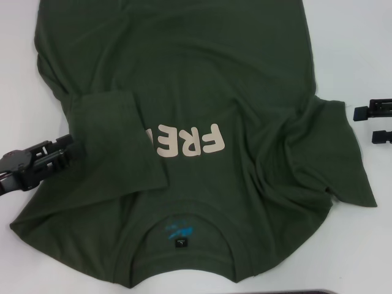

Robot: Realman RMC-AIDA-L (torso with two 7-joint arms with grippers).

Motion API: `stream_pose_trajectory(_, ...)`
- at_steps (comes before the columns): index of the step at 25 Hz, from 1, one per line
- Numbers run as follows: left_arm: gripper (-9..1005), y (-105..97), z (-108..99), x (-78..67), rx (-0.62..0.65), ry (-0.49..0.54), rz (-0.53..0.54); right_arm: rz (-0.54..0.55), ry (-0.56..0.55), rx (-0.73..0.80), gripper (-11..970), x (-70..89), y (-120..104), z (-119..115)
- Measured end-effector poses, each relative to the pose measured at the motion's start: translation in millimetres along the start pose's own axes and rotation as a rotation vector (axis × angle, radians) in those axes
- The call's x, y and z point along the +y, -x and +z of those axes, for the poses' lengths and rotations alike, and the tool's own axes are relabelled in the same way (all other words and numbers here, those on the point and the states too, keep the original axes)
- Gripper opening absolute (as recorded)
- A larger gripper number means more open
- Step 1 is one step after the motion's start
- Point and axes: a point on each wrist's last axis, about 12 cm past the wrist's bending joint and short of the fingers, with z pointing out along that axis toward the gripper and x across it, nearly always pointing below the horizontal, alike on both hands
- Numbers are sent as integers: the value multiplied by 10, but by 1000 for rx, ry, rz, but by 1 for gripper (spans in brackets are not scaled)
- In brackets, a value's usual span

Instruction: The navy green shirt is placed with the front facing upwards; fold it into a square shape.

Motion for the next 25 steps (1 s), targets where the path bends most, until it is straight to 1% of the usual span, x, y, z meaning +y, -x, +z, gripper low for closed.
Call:
stream_pose_trajectory(11,552,11,6,10,0,6,-10,-56,-20,35,861,54,4,93)
stream_pose_trajectory(25,553,27,15,21,1,10,-6,-67,-33,31,845,61,27,110)
